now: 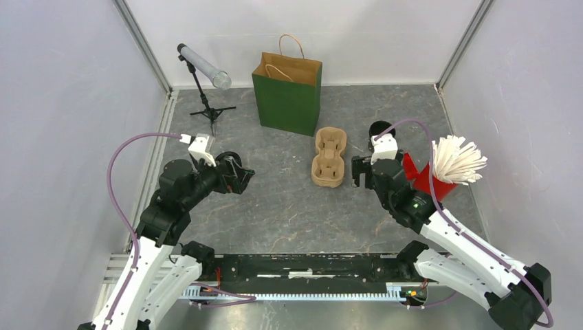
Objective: Pack the takeout coffee
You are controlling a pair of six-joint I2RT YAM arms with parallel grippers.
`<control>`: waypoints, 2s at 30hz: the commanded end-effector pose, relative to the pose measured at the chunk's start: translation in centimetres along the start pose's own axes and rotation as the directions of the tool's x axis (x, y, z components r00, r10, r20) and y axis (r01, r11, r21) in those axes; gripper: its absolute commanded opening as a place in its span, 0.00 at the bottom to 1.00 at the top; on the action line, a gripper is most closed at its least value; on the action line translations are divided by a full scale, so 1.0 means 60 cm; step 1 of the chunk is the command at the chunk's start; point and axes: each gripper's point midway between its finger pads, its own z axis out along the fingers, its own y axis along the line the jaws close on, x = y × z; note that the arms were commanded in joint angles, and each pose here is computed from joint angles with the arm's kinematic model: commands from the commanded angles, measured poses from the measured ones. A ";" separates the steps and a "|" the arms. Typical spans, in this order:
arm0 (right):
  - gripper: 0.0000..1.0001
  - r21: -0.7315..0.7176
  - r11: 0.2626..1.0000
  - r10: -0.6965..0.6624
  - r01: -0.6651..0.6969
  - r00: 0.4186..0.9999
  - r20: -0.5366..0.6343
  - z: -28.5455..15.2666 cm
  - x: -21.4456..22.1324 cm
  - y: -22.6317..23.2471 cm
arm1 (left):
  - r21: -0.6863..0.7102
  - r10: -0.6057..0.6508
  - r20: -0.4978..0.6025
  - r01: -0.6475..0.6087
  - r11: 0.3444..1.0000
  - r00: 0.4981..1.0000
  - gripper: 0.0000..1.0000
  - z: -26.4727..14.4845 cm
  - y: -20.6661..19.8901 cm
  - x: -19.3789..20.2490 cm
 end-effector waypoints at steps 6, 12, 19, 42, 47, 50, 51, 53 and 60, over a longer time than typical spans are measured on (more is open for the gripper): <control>0.98 -0.025 0.999 0.049 -0.047 0.994 0.099 0.001 -0.038 0.009 | -0.004 0.050 0.011 -0.050 0.999 0.999 1.00 -0.002 0.004 -0.001; 0.98 0.160 0.985 -0.079 0.066 0.994 0.081 0.034 -0.058 -0.025 | -0.018 0.046 0.015 -0.045 0.999 0.999 1.00 -0.002 0.009 0.001; 0.68 0.236 0.961 -0.150 0.144 0.989 0.008 0.111 -0.124 -0.048 | -0.004 0.031 0.005 -0.031 0.999 0.999 1.00 -0.001 0.004 0.005; 0.36 0.157 0.983 -0.049 0.098 0.955 -0.292 0.291 -0.088 -0.227 | 0.033 0.034 0.044 -0.035 0.999 0.998 1.00 -0.012 -0.010 -0.002; 0.31 0.152 0.985 -0.035 0.084 0.954 -0.299 0.300 -0.078 -0.236 | 0.035 0.035 0.035 -0.036 0.999 0.999 1.00 -0.009 -0.010 0.000; 0.30 0.143 0.986 -0.042 0.090 0.950 -0.309 0.304 -0.072 -0.236 | 0.031 0.036 0.038 -0.038 0.999 0.999 1.00 -0.009 -0.009 0.000; 0.30 0.134 0.987 -0.045 0.092 0.948 -0.315 0.307 -0.069 -0.234 | 0.026 0.037 0.039 -0.038 0.999 0.999 1.00 -0.009 -0.007 -0.001; 0.29 0.122 0.988 -0.048 0.091 0.946 -0.320 0.310 -0.068 -0.232 | 0.025 0.038 0.040 -0.039 0.999 0.998 1.00 -0.009 -0.007 -0.001; 0.23 0.126 0.988 -0.049 0.094 0.946 -0.320 0.313 -0.067 -0.234 | 0.021 0.037 0.036 -0.038 0.999 0.999 1.00 -0.007 -0.005 0.000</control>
